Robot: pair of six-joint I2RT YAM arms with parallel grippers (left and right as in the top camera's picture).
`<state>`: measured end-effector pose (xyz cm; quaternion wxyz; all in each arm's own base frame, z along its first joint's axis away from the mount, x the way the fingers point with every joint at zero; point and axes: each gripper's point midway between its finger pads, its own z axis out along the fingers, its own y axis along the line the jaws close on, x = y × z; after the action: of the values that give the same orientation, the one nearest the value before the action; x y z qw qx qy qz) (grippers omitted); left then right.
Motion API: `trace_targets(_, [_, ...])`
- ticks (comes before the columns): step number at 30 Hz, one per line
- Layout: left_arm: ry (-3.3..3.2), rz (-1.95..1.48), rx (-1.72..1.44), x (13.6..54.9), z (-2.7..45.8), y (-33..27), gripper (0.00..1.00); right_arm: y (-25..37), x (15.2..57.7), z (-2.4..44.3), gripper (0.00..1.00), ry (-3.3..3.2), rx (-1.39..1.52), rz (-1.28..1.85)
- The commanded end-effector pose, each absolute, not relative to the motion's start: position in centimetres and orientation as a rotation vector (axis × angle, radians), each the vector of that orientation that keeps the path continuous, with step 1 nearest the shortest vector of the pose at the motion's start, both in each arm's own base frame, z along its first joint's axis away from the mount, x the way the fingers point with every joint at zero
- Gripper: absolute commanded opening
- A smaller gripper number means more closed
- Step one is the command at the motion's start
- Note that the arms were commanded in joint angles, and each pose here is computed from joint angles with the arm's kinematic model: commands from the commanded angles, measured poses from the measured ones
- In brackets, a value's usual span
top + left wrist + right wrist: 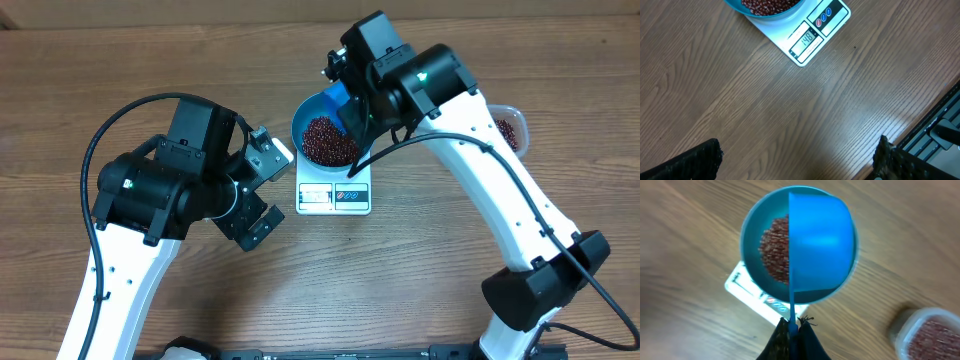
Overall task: Scoop item into bowl and weigh 150g on scale
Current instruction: 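Raise the scoop and move it right past the bean tub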
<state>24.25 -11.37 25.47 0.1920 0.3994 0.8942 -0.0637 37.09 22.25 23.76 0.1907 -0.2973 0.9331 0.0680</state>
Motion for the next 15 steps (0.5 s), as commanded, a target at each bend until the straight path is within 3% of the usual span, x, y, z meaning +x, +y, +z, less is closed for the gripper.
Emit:
trace_targets(1, [2.480, -0.171, 1.113, 24.3, 26.4, -11.4, 1.00, 22.0, 36.8, 26.7, 0.04, 2.578, -0.764, 0.448])
trace_targets(9, [2.479, -0.171, 1.113, 24.3, 26.4, -11.4, 1.00, 18.1, 38.9, 27.8, 0.04, 2.571, -0.582, 0.683])
trace_targets(15, [2.479, -0.171, 1.113, 24.3, 26.4, -11.4, 0.99, 13.4, 40.4, 28.0, 0.04, 2.587, -0.417, 0.684])
